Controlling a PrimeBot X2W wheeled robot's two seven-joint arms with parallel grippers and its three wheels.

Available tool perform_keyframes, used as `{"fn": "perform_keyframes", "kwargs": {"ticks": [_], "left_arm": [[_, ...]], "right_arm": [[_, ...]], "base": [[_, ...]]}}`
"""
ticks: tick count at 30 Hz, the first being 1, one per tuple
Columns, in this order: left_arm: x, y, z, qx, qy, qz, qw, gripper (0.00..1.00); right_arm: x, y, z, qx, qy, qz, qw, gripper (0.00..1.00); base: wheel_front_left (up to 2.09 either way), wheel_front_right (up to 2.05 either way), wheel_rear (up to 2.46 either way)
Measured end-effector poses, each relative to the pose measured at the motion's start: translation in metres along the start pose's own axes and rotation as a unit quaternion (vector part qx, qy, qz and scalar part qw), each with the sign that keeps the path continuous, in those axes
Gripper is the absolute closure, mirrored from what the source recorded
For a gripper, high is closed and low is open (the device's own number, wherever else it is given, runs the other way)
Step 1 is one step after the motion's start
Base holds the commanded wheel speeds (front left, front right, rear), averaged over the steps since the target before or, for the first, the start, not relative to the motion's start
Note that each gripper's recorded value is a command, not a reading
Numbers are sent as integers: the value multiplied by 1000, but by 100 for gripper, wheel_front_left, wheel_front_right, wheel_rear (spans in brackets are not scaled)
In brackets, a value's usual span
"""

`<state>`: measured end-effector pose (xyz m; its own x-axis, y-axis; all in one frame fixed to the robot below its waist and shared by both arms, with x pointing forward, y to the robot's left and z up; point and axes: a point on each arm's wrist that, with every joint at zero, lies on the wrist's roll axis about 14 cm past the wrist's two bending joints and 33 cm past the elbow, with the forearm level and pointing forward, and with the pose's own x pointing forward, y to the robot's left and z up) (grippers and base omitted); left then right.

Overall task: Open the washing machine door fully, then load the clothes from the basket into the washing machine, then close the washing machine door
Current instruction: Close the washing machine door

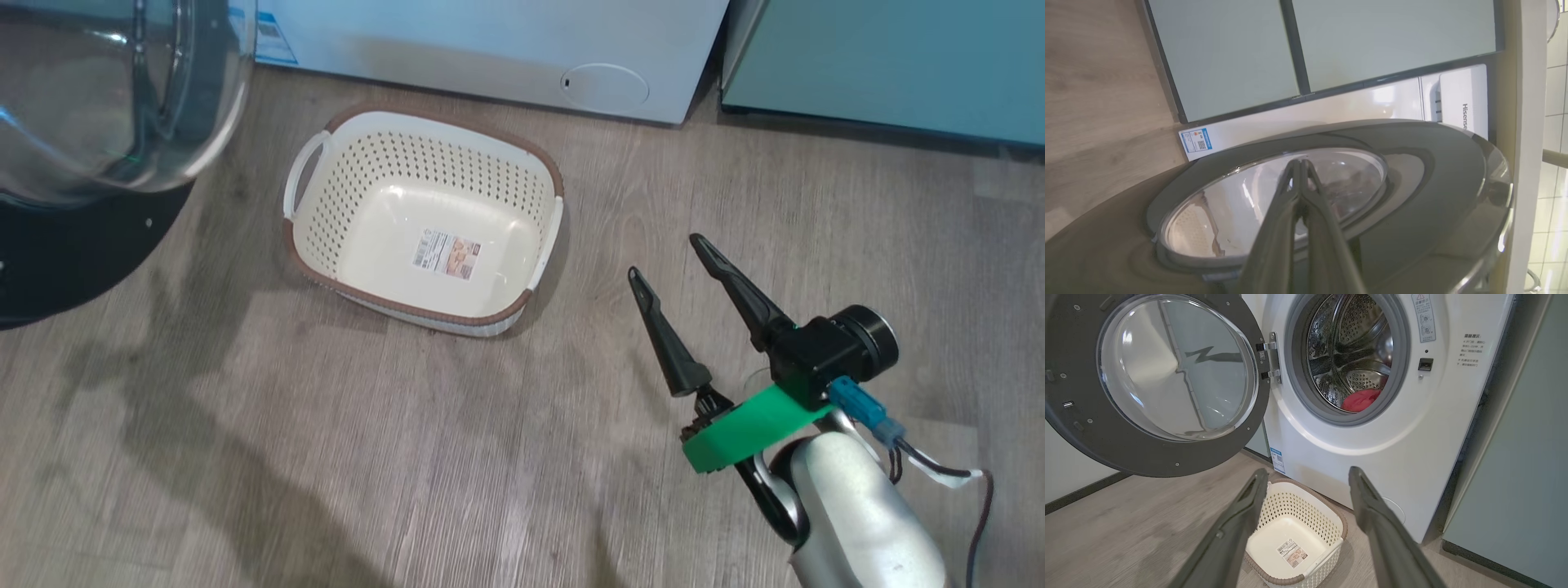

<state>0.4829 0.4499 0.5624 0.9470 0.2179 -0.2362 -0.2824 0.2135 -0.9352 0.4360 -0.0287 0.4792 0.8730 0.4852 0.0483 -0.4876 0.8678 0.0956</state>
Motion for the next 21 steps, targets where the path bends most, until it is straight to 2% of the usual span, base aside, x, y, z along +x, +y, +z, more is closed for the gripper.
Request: {"fn": "perform_keyframes", "kwargs": {"ticks": [8,21], "left_arm": [[-11,-5,-39,-12,83,-44,995,100],[-32,-11,-132,-37,215,-103,970,100]], "right_arm": [[-8,-4,16,0,-16,-12,1000,0],[-29,-11,29,-2,-27,-36,999,0]], "base": [[0,0,0],[0,0,0]]}}
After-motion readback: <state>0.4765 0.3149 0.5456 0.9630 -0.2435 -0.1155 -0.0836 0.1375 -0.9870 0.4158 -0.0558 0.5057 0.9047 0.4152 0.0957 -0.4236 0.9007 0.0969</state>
